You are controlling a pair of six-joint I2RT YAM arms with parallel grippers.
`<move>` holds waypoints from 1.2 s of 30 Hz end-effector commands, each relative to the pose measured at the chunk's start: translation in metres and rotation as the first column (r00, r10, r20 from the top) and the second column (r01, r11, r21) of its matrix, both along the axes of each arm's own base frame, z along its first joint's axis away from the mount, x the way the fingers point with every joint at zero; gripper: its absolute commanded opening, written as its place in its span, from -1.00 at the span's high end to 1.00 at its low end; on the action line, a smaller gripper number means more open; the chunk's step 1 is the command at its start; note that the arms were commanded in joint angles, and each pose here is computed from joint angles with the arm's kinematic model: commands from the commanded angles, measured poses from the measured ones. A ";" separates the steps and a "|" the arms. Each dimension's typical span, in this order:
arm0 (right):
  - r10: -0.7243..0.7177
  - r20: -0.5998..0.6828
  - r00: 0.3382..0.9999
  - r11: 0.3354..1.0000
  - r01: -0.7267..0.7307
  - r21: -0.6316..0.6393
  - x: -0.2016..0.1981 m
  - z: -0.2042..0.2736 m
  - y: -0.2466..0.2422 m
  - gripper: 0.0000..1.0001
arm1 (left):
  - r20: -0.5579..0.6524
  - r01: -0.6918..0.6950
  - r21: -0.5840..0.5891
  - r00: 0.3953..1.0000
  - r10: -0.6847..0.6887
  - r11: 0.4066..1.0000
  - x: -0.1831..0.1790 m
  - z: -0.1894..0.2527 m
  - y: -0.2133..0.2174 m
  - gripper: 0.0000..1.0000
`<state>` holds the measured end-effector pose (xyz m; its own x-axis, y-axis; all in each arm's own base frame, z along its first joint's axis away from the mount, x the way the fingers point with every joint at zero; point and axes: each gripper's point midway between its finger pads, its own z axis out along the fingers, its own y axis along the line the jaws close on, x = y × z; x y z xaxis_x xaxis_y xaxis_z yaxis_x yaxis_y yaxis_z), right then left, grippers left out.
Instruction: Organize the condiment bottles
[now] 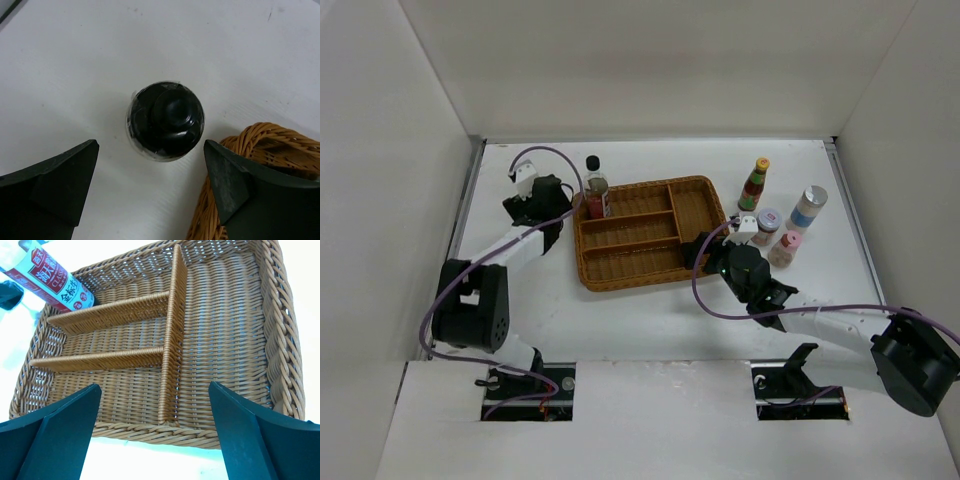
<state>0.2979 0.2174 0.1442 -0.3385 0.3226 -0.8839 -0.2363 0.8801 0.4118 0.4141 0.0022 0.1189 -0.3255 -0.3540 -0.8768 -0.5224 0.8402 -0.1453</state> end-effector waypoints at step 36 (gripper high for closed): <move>-0.021 0.084 0.996 0.996 0.014 0.094 0.009 0.036 -0.001 -0.98 | 0.303 0.441 -0.067 0.864 -0.403 0.895 -0.150 0.100 -0.131 0.44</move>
